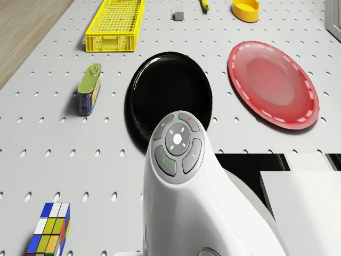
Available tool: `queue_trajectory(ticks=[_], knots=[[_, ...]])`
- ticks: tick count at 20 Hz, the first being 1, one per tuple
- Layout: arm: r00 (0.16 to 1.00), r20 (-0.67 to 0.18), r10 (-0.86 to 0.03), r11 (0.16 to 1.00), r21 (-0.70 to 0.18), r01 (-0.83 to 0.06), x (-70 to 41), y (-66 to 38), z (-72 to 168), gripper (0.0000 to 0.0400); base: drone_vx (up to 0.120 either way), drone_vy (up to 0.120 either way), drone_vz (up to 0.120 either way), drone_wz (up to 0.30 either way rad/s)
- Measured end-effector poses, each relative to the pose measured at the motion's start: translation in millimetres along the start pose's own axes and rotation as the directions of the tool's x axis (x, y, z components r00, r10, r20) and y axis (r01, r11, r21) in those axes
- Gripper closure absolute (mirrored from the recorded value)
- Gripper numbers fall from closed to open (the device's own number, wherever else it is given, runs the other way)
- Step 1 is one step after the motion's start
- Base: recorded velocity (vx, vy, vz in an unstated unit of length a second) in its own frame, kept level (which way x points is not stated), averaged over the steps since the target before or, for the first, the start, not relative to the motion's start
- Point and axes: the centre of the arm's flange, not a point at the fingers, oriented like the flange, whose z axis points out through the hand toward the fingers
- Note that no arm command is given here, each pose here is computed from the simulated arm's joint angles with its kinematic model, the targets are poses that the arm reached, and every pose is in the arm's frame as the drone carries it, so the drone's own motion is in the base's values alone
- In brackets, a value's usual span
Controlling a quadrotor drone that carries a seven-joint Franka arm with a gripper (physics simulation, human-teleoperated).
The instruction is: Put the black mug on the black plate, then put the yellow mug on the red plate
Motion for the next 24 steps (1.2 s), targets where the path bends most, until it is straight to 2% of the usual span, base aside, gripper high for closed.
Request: queue_trajectory(ticks=[9,12,24], knots=[[1.0,0.0,0.0,1.0,0.0,0.0,0.0,0.0,-0.1,0.029,0.12,0.0,0.0,0.0],[1.0,0.0,0.0,1.0,0.0,0.0,0.0,0.0,-0.2,0.029,0.12,-0.093,0.0,0.0],[1.0,0.0,0.0,1.0,0.0,0.0,0.0,0.0,-0.2,0.029,0.12,0.0,0.0,0.0]])
